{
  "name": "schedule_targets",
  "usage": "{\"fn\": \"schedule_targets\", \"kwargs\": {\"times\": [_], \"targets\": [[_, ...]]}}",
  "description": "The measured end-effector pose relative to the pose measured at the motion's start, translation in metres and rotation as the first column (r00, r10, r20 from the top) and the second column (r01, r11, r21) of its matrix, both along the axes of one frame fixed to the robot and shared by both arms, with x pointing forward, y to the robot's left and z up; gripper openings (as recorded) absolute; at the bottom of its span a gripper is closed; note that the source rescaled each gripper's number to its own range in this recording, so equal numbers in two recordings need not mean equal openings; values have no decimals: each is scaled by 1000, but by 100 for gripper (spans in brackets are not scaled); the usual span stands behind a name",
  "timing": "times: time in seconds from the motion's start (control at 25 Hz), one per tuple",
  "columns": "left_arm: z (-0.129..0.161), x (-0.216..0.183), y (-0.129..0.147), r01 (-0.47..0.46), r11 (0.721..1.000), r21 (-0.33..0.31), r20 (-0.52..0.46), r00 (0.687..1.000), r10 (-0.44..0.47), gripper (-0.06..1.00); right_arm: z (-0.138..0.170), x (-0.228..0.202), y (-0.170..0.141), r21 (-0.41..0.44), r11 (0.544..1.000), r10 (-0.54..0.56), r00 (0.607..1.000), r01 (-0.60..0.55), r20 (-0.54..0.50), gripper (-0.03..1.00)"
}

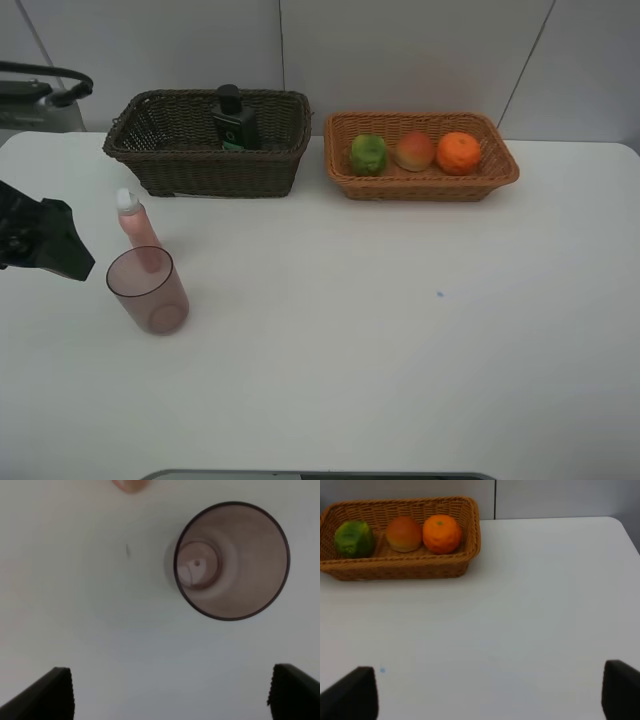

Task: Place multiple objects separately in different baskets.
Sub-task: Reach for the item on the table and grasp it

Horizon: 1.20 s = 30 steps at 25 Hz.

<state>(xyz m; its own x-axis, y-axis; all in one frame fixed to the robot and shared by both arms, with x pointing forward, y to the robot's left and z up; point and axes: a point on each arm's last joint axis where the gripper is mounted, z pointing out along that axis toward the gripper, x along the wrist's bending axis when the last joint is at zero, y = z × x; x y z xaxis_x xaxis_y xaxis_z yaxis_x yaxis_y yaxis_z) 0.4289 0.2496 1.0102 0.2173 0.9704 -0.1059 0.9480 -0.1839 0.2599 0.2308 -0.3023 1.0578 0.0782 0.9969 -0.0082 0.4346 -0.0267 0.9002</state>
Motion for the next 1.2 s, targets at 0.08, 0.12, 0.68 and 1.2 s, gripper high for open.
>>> {"fn": "schedule_targets", "kwargs": {"times": [0.08,0.12,0.68,1.2], "targets": [[-8,5,-2,-15,1000,6,-34,999,15,99,0,0,0,0,1000,0,1000,0,0,90],[-11,7,-2,-19,1000,17,-41,999,19,99,0,0,0,0,1000,0,1000,0,0,90],[-26,21,-23,-15,998,56,13,1000,14,99,0,0,0,0,1000,0,1000,0,0,90],[-52,39,-29,-41,997,67,10,999,41,99,0,0,0,0,1000,0,1000,0,0,90]]}}
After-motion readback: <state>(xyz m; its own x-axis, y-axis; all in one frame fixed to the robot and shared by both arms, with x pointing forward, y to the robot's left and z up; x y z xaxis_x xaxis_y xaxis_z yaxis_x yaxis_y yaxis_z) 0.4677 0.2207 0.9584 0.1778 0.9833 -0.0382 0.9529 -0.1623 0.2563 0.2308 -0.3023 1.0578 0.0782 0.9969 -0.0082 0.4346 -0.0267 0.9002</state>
